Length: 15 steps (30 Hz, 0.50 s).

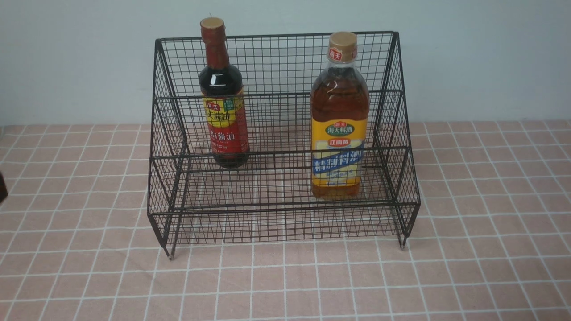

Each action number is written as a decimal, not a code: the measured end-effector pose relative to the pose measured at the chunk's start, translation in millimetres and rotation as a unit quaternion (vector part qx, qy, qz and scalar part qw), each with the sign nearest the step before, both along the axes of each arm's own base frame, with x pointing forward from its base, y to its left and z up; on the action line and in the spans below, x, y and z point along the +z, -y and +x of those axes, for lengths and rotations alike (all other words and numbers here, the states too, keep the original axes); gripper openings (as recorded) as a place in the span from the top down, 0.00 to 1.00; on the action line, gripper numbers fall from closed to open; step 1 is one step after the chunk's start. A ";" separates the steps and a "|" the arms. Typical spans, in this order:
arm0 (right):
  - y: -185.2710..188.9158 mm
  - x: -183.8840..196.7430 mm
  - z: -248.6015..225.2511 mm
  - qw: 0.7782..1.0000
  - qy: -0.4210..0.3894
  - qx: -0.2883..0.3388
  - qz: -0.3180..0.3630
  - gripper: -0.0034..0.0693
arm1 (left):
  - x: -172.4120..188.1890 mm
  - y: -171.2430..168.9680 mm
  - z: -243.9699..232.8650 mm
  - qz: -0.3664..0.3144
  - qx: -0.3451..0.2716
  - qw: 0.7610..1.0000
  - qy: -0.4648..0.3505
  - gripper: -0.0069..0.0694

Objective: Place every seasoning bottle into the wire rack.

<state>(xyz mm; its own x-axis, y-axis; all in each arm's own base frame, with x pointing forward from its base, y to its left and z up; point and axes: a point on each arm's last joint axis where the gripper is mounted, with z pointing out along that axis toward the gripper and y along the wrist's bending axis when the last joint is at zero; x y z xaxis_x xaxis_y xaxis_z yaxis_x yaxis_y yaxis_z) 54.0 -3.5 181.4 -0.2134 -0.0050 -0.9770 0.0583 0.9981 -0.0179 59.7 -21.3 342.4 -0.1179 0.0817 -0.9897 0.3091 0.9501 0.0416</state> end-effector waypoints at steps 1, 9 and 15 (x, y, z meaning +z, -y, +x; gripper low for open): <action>0.0 0.0 0.0 1.000 0.000 0.000 0.000 0.97 | -12.4 -2.3 -1.9 -0.001 0.014 1.000 0.006 0.92; 0.0 0.0 0.0 1.000 0.000 0.000 0.000 0.97 | -99.0 -12.3 -12.1 -0.002 0.082 0.996 0.024 0.92; 0.0 0.1 0.0 1.000 0.000 0.000 0.000 0.97 | -162.4 -12.7 -7.0 0.019 0.087 0.995 -0.050 0.92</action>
<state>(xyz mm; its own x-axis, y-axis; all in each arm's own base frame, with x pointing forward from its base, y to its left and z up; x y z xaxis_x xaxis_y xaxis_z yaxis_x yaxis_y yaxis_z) 54.1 -3.4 181.5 -0.2124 -0.0043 -0.9772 0.0582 0.9982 -0.0171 52.8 -8.5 180.0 -0.2315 0.0889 -0.9688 0.1437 0.9880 0.0563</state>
